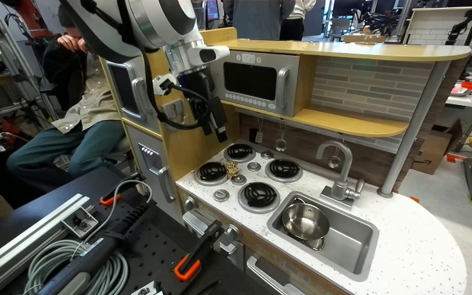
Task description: Pick the stuffed animal on the stove and put it in the pot
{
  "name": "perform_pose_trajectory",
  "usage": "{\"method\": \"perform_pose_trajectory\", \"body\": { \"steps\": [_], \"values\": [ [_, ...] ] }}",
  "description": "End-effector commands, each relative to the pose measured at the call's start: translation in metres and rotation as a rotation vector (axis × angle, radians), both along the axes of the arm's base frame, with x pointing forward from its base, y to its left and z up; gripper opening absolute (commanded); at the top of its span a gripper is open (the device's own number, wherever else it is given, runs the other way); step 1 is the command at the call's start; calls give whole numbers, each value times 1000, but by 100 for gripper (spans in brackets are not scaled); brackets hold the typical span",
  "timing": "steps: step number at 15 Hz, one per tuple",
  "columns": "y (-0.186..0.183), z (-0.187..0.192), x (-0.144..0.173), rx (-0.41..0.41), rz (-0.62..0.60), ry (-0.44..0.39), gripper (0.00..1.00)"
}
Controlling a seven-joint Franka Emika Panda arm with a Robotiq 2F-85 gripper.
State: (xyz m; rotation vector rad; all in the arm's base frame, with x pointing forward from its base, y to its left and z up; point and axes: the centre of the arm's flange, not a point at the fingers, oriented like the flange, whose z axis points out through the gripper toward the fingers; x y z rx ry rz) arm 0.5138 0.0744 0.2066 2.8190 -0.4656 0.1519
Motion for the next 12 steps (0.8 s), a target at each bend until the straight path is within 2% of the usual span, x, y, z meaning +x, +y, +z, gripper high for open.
{"method": "perform_pose_trajectory", "body": {
  "steps": [1, 6, 9, 12],
  "values": [
    [22, -57, 26, 57, -55, -57, 100],
    [41, -106, 60, 146, -119, -89, 100],
    [46, -128, 83, 162, -123, -165, 100],
    [51, -150, 101, 147, -111, -204, 100]
  ]
}}
